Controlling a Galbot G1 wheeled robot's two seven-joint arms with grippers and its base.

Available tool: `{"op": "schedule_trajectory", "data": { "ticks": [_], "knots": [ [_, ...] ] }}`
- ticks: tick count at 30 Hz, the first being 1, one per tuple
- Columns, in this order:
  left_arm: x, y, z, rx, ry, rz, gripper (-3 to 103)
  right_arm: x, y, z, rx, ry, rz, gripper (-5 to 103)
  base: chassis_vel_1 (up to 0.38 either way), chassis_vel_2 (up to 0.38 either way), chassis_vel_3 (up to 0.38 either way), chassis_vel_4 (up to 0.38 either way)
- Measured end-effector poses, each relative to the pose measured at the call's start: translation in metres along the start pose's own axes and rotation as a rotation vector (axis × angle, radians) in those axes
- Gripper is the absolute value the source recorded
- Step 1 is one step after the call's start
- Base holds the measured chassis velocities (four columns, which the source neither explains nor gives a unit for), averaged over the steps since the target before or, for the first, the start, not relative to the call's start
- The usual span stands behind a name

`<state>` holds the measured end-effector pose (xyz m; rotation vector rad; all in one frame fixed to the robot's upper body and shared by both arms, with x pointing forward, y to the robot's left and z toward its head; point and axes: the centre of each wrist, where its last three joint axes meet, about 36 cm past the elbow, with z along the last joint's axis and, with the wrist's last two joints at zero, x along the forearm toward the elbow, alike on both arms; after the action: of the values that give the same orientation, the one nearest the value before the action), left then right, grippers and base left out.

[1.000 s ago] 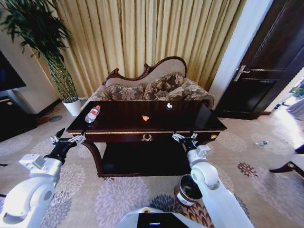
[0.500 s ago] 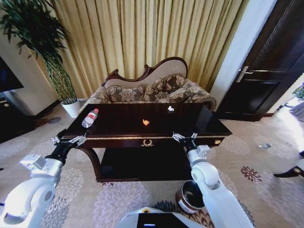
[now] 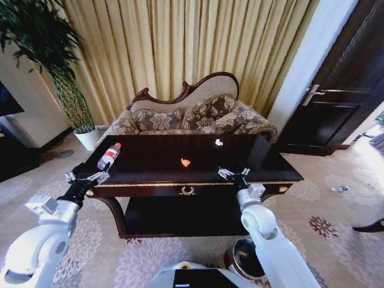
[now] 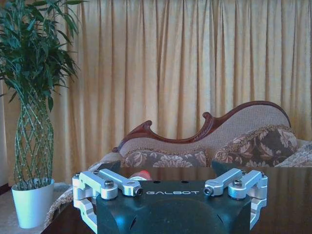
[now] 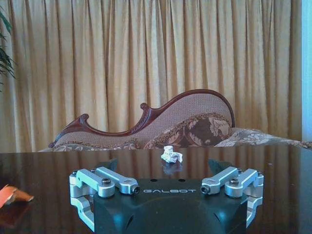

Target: Move to the front of the table and place the trash on the table into the trash bin.

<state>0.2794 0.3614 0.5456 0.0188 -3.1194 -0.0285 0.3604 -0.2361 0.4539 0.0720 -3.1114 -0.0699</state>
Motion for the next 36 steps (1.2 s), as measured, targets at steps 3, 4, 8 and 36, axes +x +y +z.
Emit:
{"op": "schedule_trajectory", "data": {
  "ticks": [3, 4, 8, 36],
  "knots": [
    [0.000, 0.000, 0.000, 0.001, 0.000, -0.001, 100, 0.000, 0.001, 0.000, -0.003, 0.000, 0.000, 100, -0.125, 0.116, 0.123, -0.102],
    [0.000, 0.000, 0.000, 0.001, 0.000, -0.001, 100, 0.000, 0.001, 0.000, -0.003, 0.000, 0.000, 100, -0.131, 0.110, 0.135, -0.101],
    [0.000, 0.000, 0.000, 0.001, 0.000, -0.001, 100, -0.001, 0.003, 0.000, -0.005, 0.000, 0.003, 100, -0.117, 0.122, 0.124, -0.120],
    [-0.002, 0.011, 0.010, 0.002, 0.022, -0.044, 100, -0.134, -0.025, -0.058, 0.033, 0.165, 0.011, 100, -0.017, 0.018, 0.017, -0.016]
  ]
}}
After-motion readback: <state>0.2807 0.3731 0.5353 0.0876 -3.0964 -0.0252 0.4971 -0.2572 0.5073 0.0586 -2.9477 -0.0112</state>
